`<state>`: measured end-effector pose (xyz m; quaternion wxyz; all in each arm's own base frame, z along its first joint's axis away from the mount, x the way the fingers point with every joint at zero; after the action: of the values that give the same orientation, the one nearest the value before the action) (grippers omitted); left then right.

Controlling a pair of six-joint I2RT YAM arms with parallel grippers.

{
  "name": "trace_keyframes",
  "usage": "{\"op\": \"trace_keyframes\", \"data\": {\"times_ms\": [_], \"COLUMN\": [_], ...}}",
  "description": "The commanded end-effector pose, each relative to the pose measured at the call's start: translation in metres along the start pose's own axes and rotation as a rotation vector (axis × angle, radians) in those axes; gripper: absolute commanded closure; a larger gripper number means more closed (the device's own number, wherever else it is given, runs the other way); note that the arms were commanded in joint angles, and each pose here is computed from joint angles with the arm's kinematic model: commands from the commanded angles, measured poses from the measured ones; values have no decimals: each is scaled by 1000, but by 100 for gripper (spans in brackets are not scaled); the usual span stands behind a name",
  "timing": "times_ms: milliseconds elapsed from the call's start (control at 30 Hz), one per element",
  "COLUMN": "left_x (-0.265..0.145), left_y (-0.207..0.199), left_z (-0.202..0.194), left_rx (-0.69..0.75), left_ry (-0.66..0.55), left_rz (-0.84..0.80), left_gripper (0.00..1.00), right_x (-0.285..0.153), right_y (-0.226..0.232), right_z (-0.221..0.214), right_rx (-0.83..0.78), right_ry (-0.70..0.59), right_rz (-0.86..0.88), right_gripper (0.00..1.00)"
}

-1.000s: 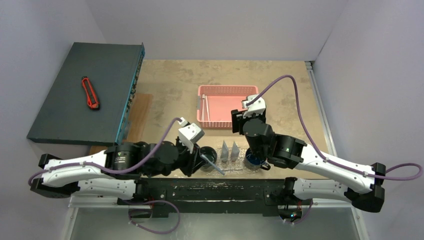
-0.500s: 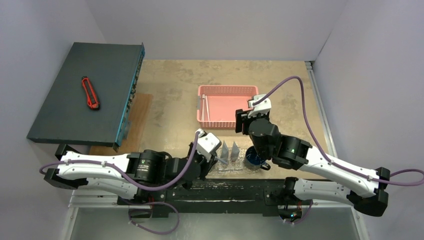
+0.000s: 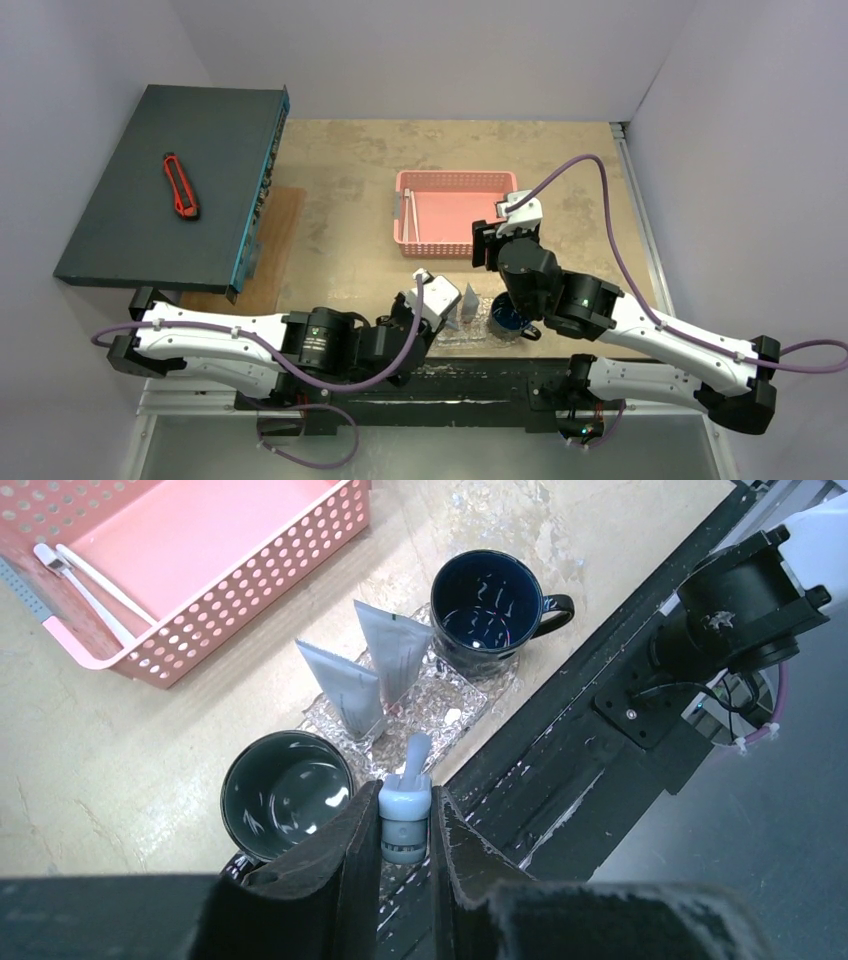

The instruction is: Prepare toiletry sets of a toothbrush and toothpaste on the tray

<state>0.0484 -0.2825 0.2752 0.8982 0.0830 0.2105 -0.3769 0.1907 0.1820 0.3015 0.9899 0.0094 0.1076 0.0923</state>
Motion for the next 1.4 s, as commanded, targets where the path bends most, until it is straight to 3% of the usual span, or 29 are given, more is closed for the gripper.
{"op": "trace_keyframes", "data": {"times_ms": [0,1367], "left_x": [1,44], "left_y": [-2,-14], "left_z": [6,-47], "left_rx": [3,61], "left_ry": [-37,-41], "left_rz": [21,83], "left_gripper": [100,100], "right_x": [-2,6], "right_y": [-3,6], "right_z": [1,-12], "right_rx": [25,5], "right_ry": [-6,27], "right_rz": [5,16], "right_gripper": [34,33]}}
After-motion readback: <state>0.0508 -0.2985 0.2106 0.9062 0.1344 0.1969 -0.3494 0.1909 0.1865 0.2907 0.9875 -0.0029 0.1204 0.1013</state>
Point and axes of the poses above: each gripper's point midway between its finger pads, its own x axis out along the fingers, its own y axis along the line the jaws close on, z = x × y, the point moved 5 cm from there along -x, back along the fingers, and after that the axes turned 2 degrees about x, right-handed, at the moved point
